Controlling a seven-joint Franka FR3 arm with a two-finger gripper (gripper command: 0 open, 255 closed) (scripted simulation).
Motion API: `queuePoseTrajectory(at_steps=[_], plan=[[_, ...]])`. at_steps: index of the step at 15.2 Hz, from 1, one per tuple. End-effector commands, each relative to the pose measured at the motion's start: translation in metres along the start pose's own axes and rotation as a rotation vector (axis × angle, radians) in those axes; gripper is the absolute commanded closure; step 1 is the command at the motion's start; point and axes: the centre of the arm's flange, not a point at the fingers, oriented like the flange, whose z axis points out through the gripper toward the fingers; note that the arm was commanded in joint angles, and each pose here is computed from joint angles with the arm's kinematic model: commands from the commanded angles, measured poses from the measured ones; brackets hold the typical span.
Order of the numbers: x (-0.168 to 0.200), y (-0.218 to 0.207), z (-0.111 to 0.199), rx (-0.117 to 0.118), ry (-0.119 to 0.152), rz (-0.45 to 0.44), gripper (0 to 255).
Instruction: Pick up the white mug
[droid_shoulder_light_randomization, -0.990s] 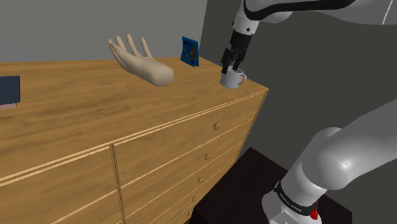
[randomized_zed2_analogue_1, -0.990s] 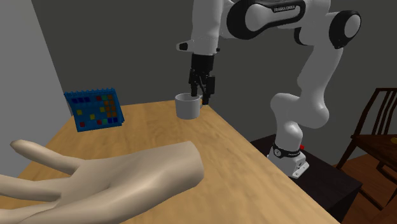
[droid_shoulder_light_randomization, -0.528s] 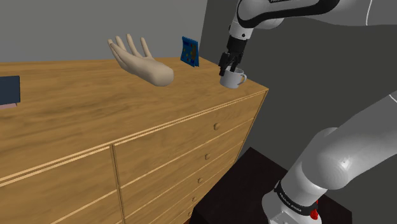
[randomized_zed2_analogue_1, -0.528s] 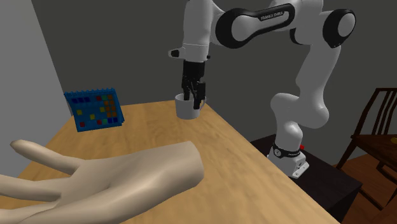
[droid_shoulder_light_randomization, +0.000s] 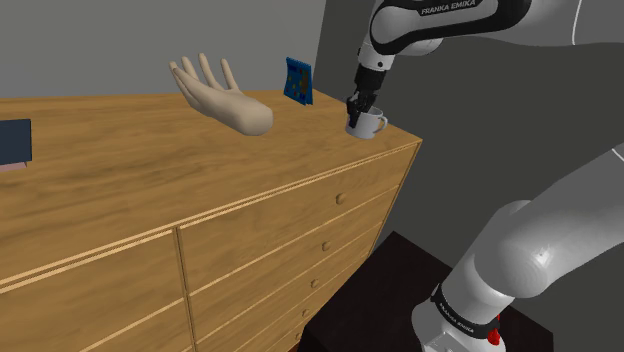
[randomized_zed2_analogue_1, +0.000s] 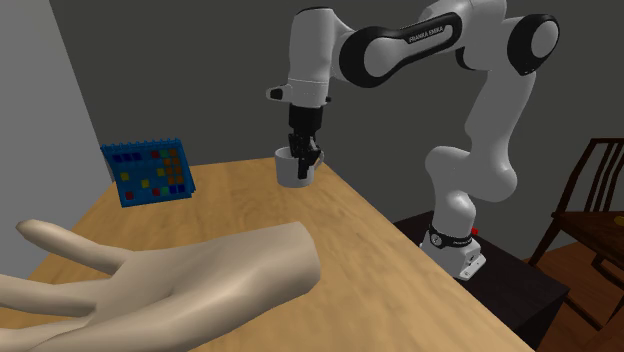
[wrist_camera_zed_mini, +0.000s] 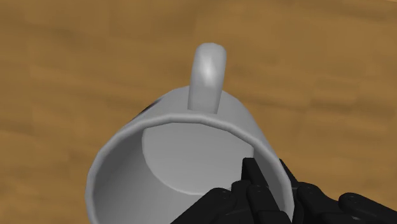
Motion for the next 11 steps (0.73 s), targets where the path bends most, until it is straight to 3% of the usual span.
queuePoseTrajectory(at_steps=[1,6,11], plan=[[0.000,0.000,0.000,0.000,0.000,0.000,255],[0.000,0.001,0.000,0.000,0.000,0.000,255],[0.002,0.002,-0.026,0.000,0.000,0.000,255]])
